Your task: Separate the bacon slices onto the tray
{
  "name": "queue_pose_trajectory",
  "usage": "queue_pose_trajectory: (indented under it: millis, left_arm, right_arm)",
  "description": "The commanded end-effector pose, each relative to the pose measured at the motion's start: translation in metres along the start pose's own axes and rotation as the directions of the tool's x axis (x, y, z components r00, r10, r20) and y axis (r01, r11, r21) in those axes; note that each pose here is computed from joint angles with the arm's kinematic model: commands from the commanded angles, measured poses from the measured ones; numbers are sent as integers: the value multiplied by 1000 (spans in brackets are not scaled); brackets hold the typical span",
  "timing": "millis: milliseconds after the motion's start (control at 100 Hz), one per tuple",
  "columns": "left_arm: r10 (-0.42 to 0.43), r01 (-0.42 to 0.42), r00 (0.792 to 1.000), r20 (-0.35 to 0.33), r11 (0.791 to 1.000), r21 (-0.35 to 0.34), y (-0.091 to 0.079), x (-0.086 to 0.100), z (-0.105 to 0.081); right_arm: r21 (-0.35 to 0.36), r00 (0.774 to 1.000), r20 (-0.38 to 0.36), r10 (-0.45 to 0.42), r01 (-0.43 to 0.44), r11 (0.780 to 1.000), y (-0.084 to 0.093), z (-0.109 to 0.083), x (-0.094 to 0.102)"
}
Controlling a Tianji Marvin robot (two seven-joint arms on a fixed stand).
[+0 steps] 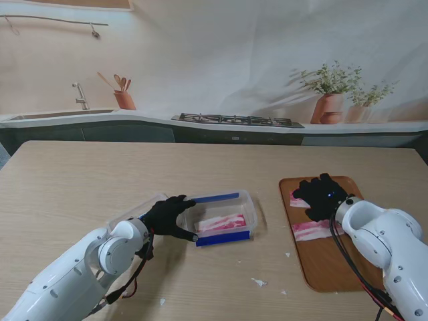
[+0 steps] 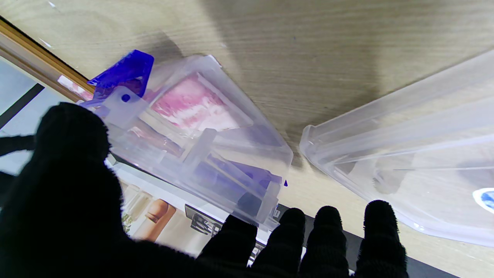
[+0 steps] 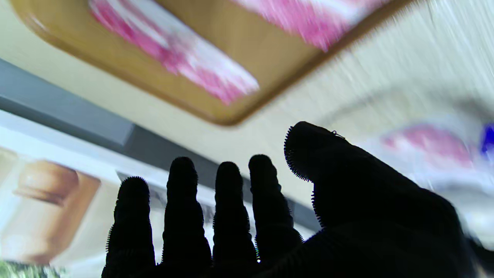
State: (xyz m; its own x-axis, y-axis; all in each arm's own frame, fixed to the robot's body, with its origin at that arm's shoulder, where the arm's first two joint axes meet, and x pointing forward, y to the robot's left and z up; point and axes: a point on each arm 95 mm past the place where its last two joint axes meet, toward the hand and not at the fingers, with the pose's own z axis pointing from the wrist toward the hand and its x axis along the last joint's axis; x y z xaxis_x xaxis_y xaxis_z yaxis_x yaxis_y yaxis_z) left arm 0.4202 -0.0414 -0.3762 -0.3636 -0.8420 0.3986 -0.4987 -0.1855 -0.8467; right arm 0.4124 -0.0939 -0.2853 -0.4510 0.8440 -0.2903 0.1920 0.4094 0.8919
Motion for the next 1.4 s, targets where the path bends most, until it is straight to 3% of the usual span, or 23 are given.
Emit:
queue_pose_trajectory:
  millis: [0, 110, 260, 410, 620, 810, 960, 1100, 1230, 1390]
  left_arm:
    - [-1, 2, 1000, 17, 999, -46, 15, -5, -1]
    - [-2, 3, 1000, 15, 999, -47, 16, -5, -1]
    - [-4, 5, 1000, 11, 999, -39, 16, -5, 0]
    - [-6, 7, 1000, 11, 999, -38, 16, -5, 0]
    - [-7, 8, 1000, 9, 999, -40, 16, -5, 1]
    - [-7, 7, 1000, 11, 999, -37, 16, -6, 1]
    - [-6, 6, 1000, 11, 999, -41, 16, -6, 1]
    - [-6, 7, 1000, 11, 999, -42, 16, -7, 1]
    - [-6, 6, 1000, 11, 999, -43, 16, -7, 1]
    - [-5, 5, 1000, 11, 999, -40, 15, -7, 2]
  right_arm:
    - [-91, 997, -66, 26, -32, 995, 22, 1, 18]
    - [-199, 979, -180, 91, -127, 972, 44, 5, 37]
    - [-228, 936, -313, 162, -239, 944, 65, 15, 63]
    - [-199, 877, -393, 277, -375, 905, 68, 35, 86]
    - [-89, 821, -415, 392, -465, 881, 64, 62, 107]
    - [-3, 803, -414, 428, -471, 882, 57, 85, 120]
    - [71, 778, -396, 488, -503, 861, 51, 101, 127]
    - [102, 778, -382, 499, -501, 860, 48, 111, 130]
    - [128, 759, -360, 543, -536, 834, 45, 118, 134]
    - [146, 776, -343, 528, -512, 847, 41, 127, 134]
